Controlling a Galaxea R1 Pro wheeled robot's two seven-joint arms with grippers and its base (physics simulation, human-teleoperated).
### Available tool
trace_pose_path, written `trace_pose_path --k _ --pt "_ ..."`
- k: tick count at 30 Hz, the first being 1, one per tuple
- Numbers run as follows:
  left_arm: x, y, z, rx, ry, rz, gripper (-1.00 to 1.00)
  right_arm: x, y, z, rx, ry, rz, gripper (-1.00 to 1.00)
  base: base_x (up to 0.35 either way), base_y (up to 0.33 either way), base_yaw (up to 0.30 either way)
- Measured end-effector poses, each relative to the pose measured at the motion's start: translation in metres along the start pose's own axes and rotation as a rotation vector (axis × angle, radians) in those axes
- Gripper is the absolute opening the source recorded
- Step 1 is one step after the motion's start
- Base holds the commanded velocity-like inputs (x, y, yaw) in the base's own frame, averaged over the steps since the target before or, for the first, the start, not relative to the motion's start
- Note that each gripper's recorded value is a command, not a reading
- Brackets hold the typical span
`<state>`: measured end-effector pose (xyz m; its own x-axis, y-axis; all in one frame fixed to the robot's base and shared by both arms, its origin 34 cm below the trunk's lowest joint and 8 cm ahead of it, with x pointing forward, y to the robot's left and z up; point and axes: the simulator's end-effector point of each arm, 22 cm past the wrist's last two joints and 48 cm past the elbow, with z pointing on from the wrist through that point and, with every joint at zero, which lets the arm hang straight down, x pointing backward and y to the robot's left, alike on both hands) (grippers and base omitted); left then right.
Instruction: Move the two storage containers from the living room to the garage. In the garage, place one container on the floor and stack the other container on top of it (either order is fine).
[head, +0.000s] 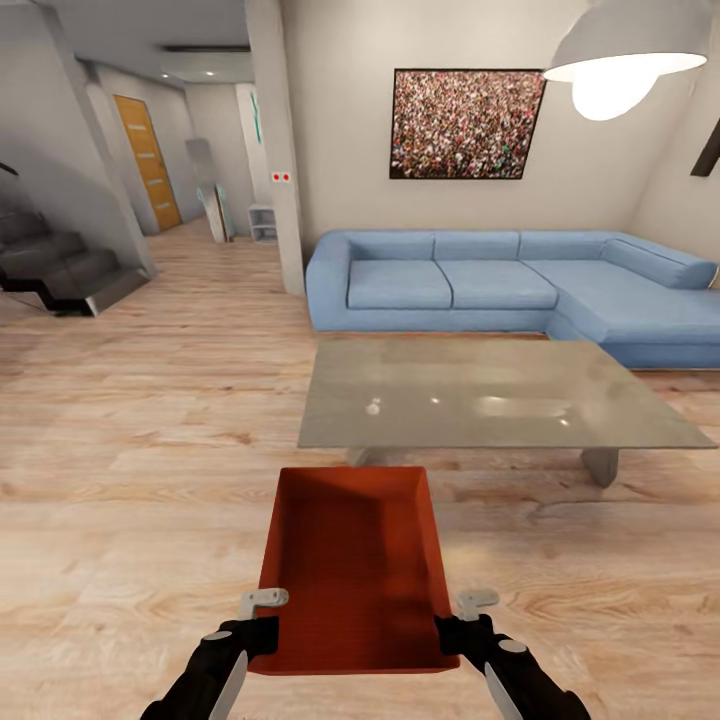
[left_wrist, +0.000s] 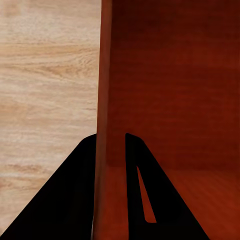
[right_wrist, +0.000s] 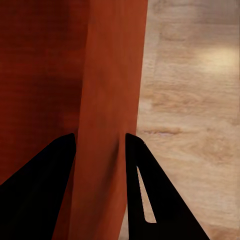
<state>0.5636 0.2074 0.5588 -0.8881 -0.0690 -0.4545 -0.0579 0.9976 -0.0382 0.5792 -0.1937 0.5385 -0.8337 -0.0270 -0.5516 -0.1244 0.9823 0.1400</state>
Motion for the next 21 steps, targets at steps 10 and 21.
trace_pose_path --k 10,21 --pt "-0.012 -0.001 -0.017 0.001 -0.010 0.000 -1.00 -0.014 0.003 -0.015 0.000 -0.010 -0.001 -1.00 0.000 0.000 0.229" --pt "-0.024 -0.002 -0.035 0.001 -0.020 0.000 -1.00 -0.029 0.005 -0.032 0.001 -0.020 -0.004 -1.00 0.000 0.000 0.229"
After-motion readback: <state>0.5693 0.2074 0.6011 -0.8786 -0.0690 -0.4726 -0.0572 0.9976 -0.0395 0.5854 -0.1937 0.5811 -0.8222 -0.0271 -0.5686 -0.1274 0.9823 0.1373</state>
